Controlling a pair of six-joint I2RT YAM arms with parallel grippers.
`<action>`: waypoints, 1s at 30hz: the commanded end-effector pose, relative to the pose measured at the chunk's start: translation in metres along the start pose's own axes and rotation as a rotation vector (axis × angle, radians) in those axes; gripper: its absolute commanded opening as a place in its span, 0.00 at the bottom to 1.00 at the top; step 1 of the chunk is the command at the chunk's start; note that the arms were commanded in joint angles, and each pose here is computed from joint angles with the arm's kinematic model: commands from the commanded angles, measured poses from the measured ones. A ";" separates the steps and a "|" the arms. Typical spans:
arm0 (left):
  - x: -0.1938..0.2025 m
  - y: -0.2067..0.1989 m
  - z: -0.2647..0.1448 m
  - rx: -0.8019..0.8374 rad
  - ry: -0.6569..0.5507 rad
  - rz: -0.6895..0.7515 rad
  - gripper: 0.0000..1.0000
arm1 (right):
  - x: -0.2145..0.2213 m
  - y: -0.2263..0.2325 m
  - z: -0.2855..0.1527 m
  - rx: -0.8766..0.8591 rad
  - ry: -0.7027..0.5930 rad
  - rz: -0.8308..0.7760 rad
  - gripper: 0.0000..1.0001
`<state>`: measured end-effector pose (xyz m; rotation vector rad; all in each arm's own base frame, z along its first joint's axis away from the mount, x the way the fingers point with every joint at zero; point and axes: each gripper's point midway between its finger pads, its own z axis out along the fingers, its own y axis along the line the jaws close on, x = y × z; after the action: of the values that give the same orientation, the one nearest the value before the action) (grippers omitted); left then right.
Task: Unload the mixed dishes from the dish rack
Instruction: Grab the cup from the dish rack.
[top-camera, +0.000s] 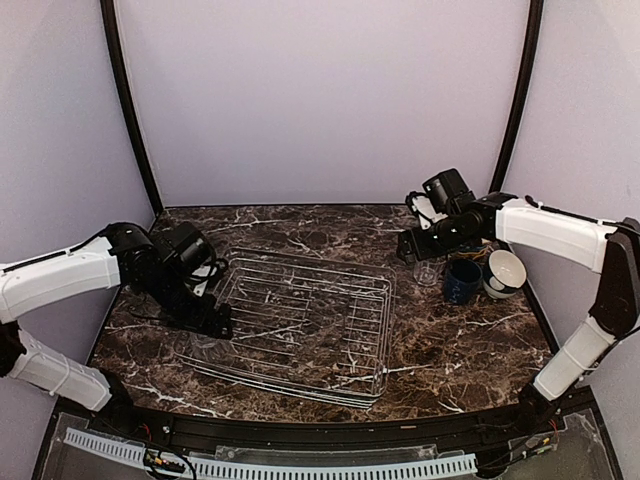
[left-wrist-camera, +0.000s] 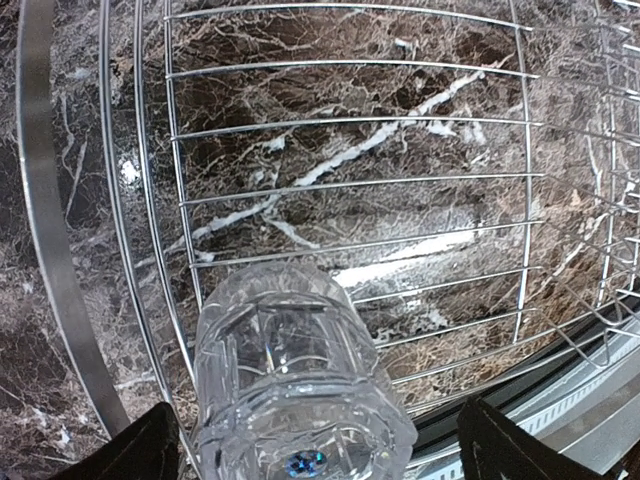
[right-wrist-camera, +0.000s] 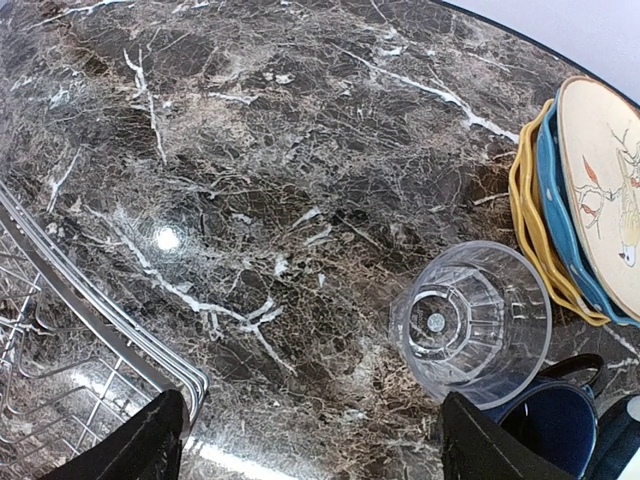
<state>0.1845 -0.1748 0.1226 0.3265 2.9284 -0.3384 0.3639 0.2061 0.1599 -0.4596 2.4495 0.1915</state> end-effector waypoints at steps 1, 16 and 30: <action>0.009 0.007 0.005 -0.099 0.044 0.016 0.95 | -0.004 0.004 -0.005 -0.016 -0.037 -0.002 0.87; 0.006 0.018 0.011 -0.235 0.063 0.069 0.65 | 0.001 0.001 -0.015 -0.010 -0.062 0.008 0.94; -0.039 -0.016 -0.016 -0.123 -0.105 0.148 0.35 | 0.000 0.004 -0.024 -0.038 -0.086 0.027 0.99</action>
<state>0.2009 -0.1786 0.1254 0.4386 2.8863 -0.0765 0.3535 0.2003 0.1652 -0.4398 2.4169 0.2148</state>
